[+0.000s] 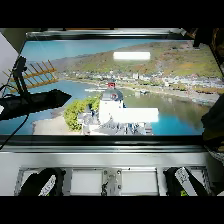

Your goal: Fold the clothes and pants, and hang the long-sleeved shirts on hangers.

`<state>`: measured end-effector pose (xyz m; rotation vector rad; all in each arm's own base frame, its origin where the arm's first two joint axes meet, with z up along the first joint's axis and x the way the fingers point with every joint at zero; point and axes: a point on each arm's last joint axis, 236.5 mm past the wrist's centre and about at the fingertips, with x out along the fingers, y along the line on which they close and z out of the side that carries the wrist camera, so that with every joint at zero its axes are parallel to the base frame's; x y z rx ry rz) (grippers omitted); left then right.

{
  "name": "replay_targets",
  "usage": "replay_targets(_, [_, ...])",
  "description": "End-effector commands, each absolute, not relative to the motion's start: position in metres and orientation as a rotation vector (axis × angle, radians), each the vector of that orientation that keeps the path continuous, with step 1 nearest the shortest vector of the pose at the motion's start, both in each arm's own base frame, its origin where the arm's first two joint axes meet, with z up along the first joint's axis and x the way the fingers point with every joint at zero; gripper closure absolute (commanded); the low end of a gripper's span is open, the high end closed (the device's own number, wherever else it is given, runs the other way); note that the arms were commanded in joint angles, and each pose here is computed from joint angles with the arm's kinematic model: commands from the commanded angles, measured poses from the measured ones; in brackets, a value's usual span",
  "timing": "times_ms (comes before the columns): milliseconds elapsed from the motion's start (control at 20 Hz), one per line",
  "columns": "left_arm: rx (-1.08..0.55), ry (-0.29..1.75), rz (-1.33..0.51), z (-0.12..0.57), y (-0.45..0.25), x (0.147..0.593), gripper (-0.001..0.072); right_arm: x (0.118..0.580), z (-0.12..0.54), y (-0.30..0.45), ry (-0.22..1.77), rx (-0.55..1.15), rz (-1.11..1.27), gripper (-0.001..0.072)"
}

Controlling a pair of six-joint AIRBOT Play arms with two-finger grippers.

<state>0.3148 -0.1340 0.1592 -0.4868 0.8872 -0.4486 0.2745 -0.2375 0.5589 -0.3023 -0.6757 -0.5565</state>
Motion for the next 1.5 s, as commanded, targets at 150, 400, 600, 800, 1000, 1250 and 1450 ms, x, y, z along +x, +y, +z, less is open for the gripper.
replay_targets(150, [-0.5,0.984,-0.442,0.133,-0.135,0.319,0.0658,0.241,0.595,-0.265,-0.698,-0.374,-0.705,0.0705])
replay_targets(400, [-0.499,0.978,-0.44,0.134,-0.135,0.32,0.0658,0.222,0.607,-0.265,-0.721,-0.4,-0.738,0.0705])
replay_targets(600, [-0.499,0.979,-0.441,0.134,-0.135,0.32,0.0658,0.218,0.61,-0.264,-0.742,-0.376,-0.733,0.0705])
replay_targets(800, [-0.497,0.979,-0.442,0.133,-0.135,0.32,0.0658,0.217,0.606,-0.271,-0.728,-0.359,-0.76,0.0705])
replay_targets(1000, [-0.496,0.979,-0.442,0.133,-0.135,0.32,0.0658,0.206,0.6,-0.29,-0.701,-0.351,-0.826,0.0706])
replay_targets(1250, [-0.496,0.98,-0.442,0.133,-0.135,0.32,0.0658,0.183,0.595,-0.316,-0.709,-0.324,-0.892,0.0705])
replay_targets(1450, [-0.497,0.979,-0.442,0.133,-0.135,0.32,0.0658,0.174,0.581,-0.341,-0.667,-0.288,-0.967,0.0706])
